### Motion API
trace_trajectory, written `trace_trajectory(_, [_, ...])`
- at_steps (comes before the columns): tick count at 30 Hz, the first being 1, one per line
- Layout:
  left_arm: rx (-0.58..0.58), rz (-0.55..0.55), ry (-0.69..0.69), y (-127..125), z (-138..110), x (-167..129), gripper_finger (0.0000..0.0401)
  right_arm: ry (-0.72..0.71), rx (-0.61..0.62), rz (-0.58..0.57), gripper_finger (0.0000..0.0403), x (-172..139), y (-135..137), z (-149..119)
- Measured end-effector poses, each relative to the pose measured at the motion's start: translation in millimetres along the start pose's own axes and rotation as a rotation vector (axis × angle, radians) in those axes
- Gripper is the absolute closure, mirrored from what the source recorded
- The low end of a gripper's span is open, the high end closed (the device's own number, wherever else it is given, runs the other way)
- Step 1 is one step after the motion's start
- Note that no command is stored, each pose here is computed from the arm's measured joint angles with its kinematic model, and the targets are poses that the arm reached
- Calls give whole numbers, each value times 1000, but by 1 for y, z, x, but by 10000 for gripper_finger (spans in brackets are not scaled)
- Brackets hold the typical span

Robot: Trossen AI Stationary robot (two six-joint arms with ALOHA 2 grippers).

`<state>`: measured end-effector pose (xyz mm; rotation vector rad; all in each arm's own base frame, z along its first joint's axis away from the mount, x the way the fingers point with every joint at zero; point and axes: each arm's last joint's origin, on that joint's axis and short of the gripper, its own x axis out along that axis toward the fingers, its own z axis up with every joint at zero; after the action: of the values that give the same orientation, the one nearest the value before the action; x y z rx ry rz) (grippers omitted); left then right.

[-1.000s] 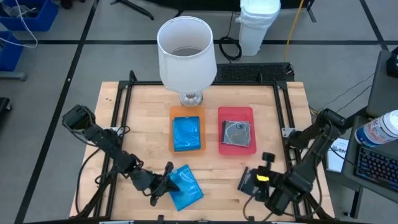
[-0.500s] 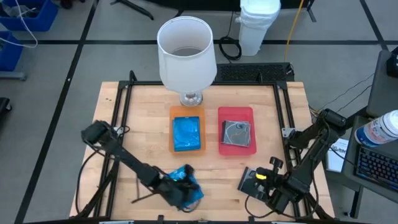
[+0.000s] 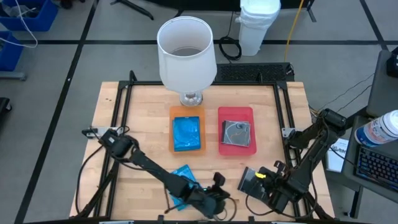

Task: Pick & place jewel cases by type
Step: Put the black CD case into the red bin

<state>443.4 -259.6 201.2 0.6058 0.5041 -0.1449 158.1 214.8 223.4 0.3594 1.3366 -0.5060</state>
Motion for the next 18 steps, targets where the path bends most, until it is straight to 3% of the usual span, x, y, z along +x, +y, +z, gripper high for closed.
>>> trace_trajectory(6, [22,-30,78,5,-5,15,330,61,-9,-30,316,10,-23,-10])
trace_trajectory(13, [86,-171,54,3,-12,23,239,43,52,136,260,14,-57,-10])
trace_trajectory(18, [39,-156,-9,2,-6,24,209,31,142,247,240,29,-84,-13])
